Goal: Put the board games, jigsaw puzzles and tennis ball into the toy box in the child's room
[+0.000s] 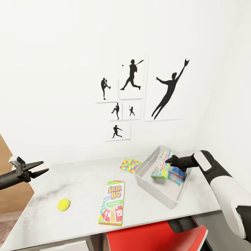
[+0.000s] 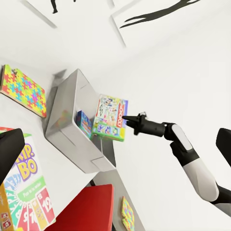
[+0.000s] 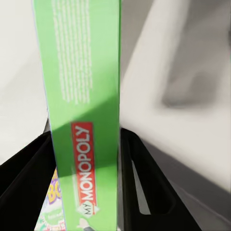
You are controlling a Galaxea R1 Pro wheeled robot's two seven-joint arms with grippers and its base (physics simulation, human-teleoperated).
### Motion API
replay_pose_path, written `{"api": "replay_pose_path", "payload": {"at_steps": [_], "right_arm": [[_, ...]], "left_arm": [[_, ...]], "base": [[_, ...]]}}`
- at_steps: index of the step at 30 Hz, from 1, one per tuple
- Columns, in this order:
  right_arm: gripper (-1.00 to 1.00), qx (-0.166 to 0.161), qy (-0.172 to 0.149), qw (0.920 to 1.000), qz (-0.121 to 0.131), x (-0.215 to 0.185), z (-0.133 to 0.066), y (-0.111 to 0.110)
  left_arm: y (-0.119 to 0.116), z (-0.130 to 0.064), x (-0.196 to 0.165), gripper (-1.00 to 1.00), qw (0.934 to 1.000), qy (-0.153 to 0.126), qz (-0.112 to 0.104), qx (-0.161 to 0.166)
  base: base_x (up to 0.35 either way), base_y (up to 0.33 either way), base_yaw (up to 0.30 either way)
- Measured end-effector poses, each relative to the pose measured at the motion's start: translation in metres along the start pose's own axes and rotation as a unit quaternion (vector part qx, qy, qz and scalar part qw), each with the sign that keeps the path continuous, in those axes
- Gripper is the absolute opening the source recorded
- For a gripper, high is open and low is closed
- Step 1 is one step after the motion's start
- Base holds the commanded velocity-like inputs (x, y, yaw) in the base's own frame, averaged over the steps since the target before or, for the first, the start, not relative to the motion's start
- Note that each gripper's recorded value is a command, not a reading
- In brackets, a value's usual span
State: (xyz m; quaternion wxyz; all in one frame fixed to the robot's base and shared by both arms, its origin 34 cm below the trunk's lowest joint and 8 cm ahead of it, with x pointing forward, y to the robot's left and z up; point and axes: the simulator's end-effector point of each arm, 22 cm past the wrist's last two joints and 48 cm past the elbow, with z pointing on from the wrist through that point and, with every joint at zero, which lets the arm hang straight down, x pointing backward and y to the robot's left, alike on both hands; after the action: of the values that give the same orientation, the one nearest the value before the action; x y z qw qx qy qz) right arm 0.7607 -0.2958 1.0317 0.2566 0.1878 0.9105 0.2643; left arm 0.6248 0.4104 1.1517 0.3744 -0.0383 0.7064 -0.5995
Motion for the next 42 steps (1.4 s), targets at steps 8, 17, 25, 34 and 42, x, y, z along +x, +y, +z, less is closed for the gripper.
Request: {"api": "replay_pose_path", "payload": {"at_steps": [8,17,25,34,42], "right_arm": [[-1.0,-0.017,-0.018,0.9997,0.003,-0.009,-0.002,0.003],[-1.0,-0.007,-0.021,0.9994,0.025,-0.002,0.009,-0.016],[-1.0,-0.024,-0.022,0.999,0.031,0.0,0.011,-0.01],[-1.0,-0.013,-0.018,0.9985,0.05,0.011,0.023,-0.026],[-1.0,-0.015,-0.016,0.9984,0.052,0.014,0.025,-0.024]], "left_arm": [[0.0,0.0,0.0,1.0,1.0,0.0,0.0,0.0],[0.0,-0.001,0.0,1.0,1.0,0.0,0.0,-0.001],[0.0,-0.001,0.0,1.0,1.0,0.0,0.0,-0.001],[0.0,-0.001,0.0,1.0,1.0,0.0,0.0,-0.001],[0.0,-0.001,0.0,1.0,1.0,0.0,0.0,-0.001]], "base": [[0.0,0.0,0.0],[0.0,0.0,0.0],[0.0,0.0,0.0],[0.0,0.0,0.0],[0.0,0.0,0.0]]}}
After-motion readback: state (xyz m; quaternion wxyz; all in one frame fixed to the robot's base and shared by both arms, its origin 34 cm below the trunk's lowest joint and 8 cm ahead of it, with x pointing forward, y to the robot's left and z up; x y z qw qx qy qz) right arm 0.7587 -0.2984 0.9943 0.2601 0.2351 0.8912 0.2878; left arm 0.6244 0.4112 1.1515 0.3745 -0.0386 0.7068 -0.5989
